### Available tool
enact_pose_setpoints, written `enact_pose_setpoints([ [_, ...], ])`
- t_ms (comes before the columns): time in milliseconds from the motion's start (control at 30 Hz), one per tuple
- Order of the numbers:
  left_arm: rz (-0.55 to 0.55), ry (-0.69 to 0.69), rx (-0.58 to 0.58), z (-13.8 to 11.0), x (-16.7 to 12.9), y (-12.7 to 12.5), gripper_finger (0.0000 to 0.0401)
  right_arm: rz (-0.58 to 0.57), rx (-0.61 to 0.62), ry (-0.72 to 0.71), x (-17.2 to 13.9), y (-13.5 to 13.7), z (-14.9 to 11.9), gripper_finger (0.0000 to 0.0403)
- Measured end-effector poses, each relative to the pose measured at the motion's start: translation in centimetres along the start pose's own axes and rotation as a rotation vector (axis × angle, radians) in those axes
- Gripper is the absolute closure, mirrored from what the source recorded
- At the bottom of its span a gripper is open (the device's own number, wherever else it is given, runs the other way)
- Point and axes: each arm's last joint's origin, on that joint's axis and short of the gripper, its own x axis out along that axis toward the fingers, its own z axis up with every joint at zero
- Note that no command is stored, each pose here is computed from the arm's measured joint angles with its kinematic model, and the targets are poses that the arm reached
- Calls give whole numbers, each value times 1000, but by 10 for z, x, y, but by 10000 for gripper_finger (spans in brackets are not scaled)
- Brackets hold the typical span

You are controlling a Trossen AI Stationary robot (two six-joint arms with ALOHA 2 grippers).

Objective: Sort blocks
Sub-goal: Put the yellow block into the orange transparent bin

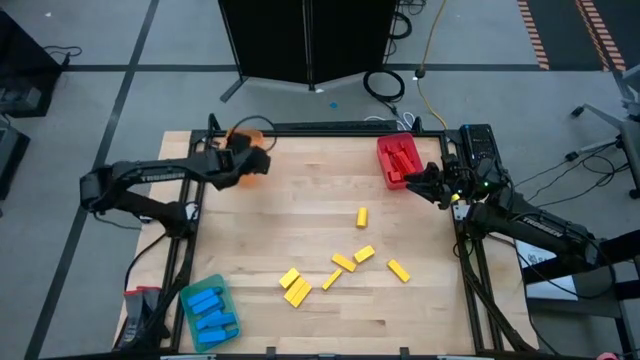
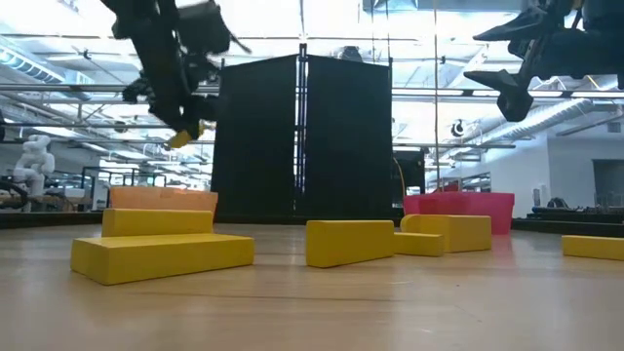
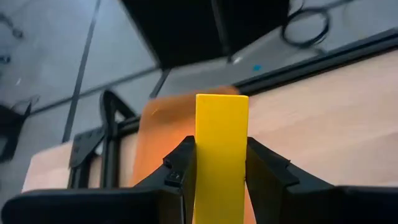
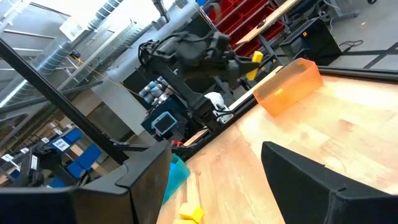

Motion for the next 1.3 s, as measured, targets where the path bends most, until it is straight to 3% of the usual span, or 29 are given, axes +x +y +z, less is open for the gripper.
enact_pose_setpoints([
  [233,82,139,-55,6,44,24,296,1,-4,-1,0,0,0,154],
  [433,-64,223,-149,17,78,31,296,0,-24,0,0,0,0,154],
  [600,-68,293,-173,11,103,29,296,1,-31,-1,0,0,0,154],
  [1133,-155,441,-153,-4,122,19,296,0,-52,-1,0,0,0,154],
  [1200,-153,444,-153,-4,122,19,278,1,-54,-1,0,0,0,154],
  [1300,-151,442,-152,-4,122,19,201,1,-54,-1,0,0,0,154],
])
